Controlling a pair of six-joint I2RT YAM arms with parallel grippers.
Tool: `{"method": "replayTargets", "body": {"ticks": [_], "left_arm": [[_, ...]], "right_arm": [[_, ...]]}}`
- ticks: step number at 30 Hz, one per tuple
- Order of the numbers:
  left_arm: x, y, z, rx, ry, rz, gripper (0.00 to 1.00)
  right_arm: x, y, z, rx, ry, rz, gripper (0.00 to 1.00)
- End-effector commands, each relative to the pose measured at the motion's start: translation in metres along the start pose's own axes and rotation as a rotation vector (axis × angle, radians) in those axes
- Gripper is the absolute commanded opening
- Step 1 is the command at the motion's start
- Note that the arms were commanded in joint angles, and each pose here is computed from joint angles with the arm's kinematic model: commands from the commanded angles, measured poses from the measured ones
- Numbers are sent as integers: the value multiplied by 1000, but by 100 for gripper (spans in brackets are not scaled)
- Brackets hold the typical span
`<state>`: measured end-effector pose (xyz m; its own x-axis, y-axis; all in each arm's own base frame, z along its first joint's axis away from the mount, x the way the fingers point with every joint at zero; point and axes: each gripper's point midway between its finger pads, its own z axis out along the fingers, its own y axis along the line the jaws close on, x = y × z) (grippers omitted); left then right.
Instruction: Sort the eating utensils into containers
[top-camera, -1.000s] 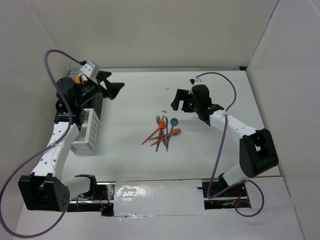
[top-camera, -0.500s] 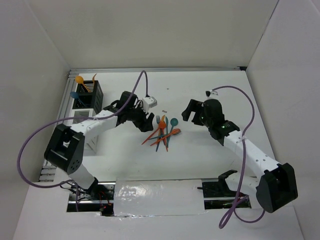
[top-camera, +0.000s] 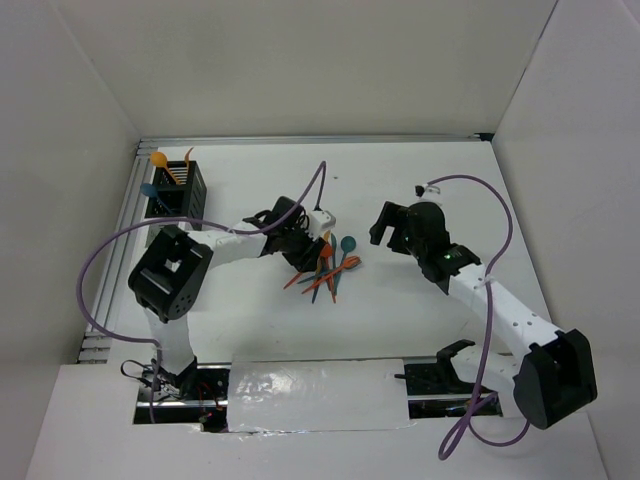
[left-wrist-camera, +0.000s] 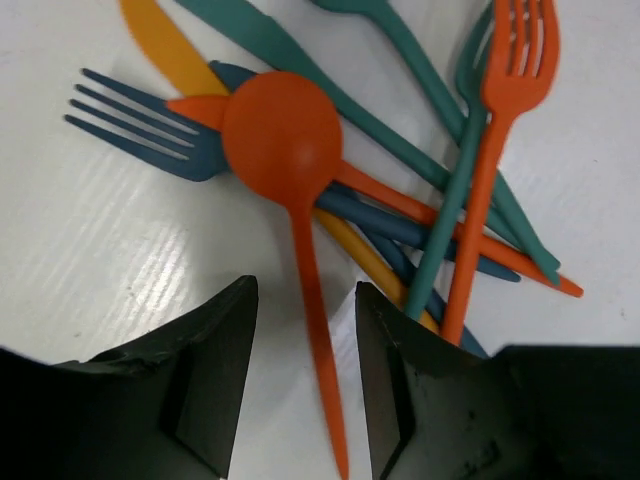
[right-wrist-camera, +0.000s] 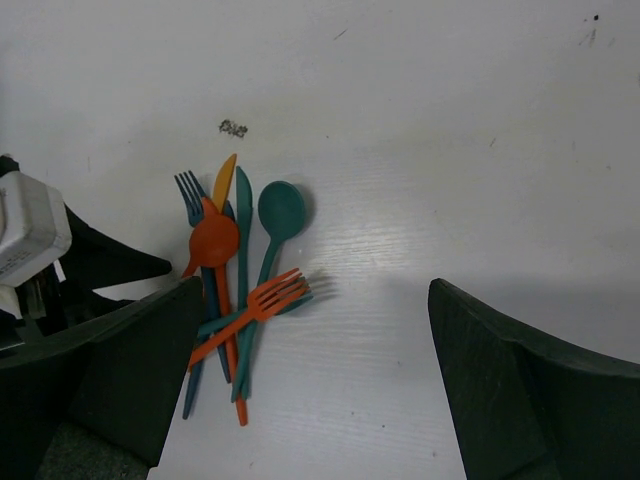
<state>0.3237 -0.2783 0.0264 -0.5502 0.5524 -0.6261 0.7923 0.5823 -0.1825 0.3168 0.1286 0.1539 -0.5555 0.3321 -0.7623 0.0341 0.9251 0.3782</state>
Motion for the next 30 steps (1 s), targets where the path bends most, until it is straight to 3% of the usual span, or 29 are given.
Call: {"method": "replayTargets", "body": {"ticks": [1,6,11,13,14,17,19,20,21,22,24,25,26,27,28,29,30], "left_arm": [[-13,14,4,-54,-37,-5,56],[-9,26,17,-93,18,-24,52],[-4,23,29,-94,70,-8,38],[-3,21,33,-99,78,-4,29],[-2,29,32,-143,82,-21,0],[-14,43,17,-199,13,-92,0],[-39,61,-24,-240,-130,-161,0],[-61,50,-37,-210,-223,-154,0],[-61,68,-61,-236,-287,-184,0],[-91,68,-106,-247,-420,-166,0],[-110,80,-161,-280,-576,-170,0],[-127,76,-211,-305,-701,-139,0],[-130,80,-267,-318,-835,-113,0],[-130,75,-261,-301,-846,-111,0],[-132,67,-301,-314,-938,-47,0],[-118,77,-317,-363,-971,-52,0],[-101,111,-357,-499,-1037,-103,0]], "right_arm": [[-6,-8,2,44,-27,-27,100],[-6,-8,8,51,-19,-30,100],[-9,-10,9,59,-30,-28,100],[-6,-12,8,61,-28,-27,100],[-9,-11,9,59,-37,-22,100],[-10,-9,10,43,-48,-15,100],[-5,-6,12,24,-25,-14,100],[-9,-3,11,18,-32,-15,100],[-8,-3,12,15,-24,-15,100],[-8,-2,13,12,-28,-18,100],[-13,3,13,-7,-37,-15,100],[-15,6,14,-23,-42,-13,100],[-17,10,14,-44,-47,-10,100],[-17,10,14,-44,-47,-10,100],[-14,10,15,-53,-38,-11,100],[-15,10,14,-53,-41,-7,100],[-13,9,15,-52,-42,-8,100]]}}
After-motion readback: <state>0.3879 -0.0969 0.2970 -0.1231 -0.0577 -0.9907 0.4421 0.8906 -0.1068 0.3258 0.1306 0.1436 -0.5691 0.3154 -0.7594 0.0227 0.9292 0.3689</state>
